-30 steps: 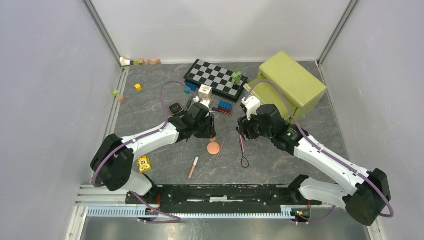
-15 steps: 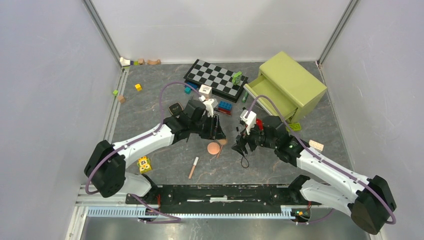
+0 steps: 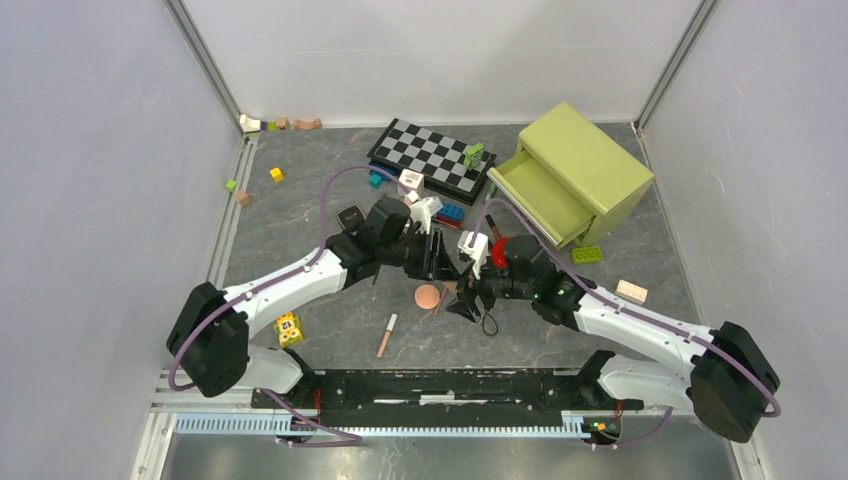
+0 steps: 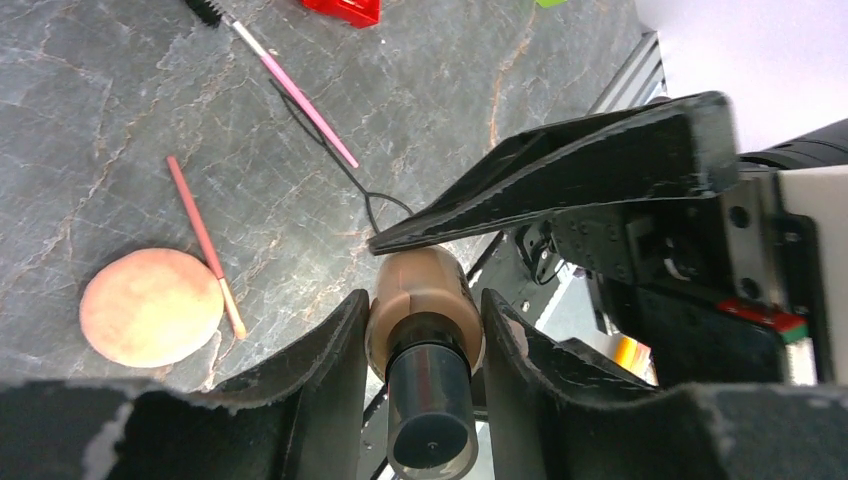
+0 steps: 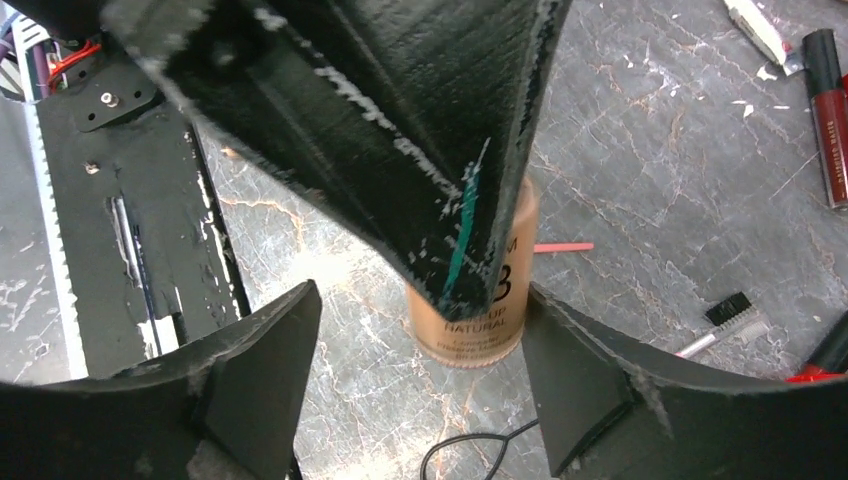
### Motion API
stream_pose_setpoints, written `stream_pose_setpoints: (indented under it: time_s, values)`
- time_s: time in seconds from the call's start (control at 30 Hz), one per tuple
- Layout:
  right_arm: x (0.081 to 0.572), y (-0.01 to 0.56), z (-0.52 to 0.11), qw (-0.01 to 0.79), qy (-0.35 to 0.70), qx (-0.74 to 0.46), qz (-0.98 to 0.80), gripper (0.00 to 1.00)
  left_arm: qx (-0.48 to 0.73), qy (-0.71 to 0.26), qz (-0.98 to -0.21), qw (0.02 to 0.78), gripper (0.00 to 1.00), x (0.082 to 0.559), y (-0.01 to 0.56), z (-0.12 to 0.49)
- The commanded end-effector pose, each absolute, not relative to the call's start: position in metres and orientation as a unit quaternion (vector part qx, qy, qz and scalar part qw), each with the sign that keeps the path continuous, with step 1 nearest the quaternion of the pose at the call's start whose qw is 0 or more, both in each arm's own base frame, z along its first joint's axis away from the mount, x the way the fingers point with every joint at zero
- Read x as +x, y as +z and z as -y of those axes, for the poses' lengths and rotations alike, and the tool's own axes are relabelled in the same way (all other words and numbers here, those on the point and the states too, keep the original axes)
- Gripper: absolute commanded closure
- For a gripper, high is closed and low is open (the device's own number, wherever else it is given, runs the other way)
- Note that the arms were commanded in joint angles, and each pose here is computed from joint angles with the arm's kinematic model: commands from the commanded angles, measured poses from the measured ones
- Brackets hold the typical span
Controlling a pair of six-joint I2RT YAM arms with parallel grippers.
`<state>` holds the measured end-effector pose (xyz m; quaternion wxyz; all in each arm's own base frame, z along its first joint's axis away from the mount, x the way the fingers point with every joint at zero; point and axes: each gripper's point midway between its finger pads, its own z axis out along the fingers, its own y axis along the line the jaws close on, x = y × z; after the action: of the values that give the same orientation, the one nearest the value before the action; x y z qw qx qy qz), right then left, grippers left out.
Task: Organize the makeup
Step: Place the makeup in the drawer.
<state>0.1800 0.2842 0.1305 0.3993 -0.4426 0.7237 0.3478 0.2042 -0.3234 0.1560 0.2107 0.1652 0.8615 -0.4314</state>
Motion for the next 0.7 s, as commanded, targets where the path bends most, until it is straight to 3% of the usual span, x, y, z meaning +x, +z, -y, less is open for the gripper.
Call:
stream_pose_setpoints:
  time_s: [0.0, 0.4, 0.67]
  values:
    - [0.197, 0.151, -0.297, 0.437, 0.339, -0.440, -0.708, 0.25, 0.180, -0.481, -0.831, 0.213, 0.68, 0.197, 0.183, 0.339]
    - [0.204, 0.167, -0.296, 0.472, 0.341, -0.409, -0.702, 0.33, 0.182, -0.480, -0.833, 0.205, 0.69, 0.194, 0.179, 0.337]
    - [0.199, 0.162, -0.296, 0.457, 0.346, -0.417, -0.706, 0.46, 0.183, -0.475, -0.836, 0.205, 0.69, 0.195, 0.178, 0.337]
